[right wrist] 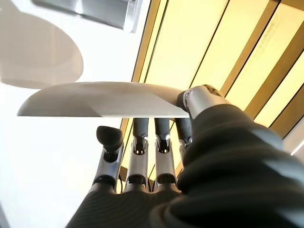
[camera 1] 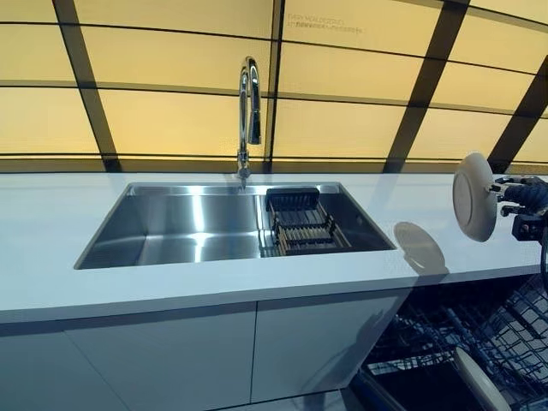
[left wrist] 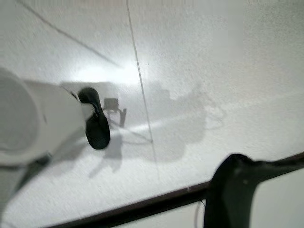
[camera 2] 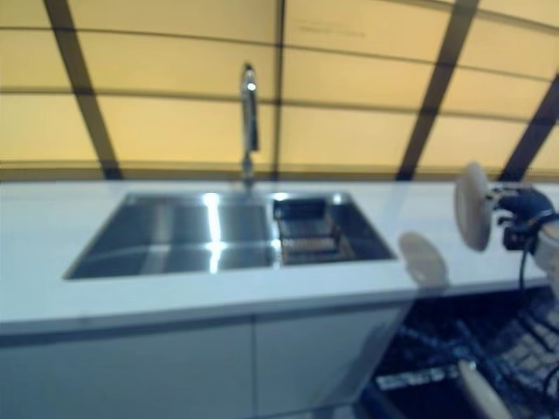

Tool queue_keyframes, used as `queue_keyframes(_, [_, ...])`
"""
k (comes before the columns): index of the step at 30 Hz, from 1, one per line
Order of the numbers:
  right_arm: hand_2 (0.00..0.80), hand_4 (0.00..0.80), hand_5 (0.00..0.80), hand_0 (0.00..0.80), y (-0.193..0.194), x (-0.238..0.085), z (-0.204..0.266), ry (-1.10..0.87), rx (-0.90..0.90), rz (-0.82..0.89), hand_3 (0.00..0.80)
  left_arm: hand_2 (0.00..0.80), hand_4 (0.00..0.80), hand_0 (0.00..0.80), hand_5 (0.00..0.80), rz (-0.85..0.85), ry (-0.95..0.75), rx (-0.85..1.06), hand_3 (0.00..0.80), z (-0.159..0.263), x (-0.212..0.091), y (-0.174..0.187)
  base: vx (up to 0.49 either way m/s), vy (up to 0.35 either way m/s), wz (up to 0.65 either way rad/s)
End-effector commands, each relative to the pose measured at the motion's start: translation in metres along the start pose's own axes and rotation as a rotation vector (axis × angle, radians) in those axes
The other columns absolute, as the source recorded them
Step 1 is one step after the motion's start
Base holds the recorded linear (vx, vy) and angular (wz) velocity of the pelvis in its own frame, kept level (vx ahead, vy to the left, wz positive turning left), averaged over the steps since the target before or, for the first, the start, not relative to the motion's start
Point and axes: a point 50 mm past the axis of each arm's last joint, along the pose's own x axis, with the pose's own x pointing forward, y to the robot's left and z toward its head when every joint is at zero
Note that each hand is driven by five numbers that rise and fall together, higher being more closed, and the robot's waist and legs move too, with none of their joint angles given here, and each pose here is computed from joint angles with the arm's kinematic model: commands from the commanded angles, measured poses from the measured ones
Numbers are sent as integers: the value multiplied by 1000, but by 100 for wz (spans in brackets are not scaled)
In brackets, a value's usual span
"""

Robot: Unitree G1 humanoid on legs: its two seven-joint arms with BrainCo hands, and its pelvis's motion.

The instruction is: Take plates into dishwasher

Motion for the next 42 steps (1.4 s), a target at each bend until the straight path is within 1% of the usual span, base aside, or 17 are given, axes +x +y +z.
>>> queue_keyframes(1, [800, 800, 800, 800, -28, -10, 36, -138, 33, -45, 800, 0, 0, 0, 0, -1, -30, 67, 0, 14, 3, 5, -23, -15, -9])
queue_keyframes(7, [800, 800, 800, 800, -33, -13, 24, -90, 17, 0, 800, 0, 0, 0, 0, -5, -37, 75, 0, 18, 5, 5, -16, -4, -3])
queue_keyframes(17, [800, 800, 800, 800, -55, -25, 5, -49, 27, -8, 800, 0, 0, 0, 0, -6, -37, 91, 0, 21, 5, 7, -17, -18, -9])
queue_keyframes(27, [800, 800, 800, 800, -72, -39, -15, 15, -21, 5, 800, 0, 0, 0, 0, 0, -47, 97, 0, 26, 6, 10, -23, -11, -10])
queue_keyframes(33, [800, 800, 800, 800, -75, -43, -28, 48, -26, 23, 800, 0, 0, 0, 0, 1, -51, 101, 0, 28, 6, 12, -26, -8, -12])
queue_keyframes(39, [800, 800, 800, 800, -71, -47, -52, 143, -89, 92, 800, 0, 0, 0, 0, -4, -65, 107, 0, 33, 7, 10, -24, -13, -2])
queue_keyframes(42, [800, 800, 800, 800, -70, -47, -56, 159, -104, 109, 800, 0, 0, 0, 0, -8, -70, 108, 0, 34, 7, 10, -8, -11, 0])
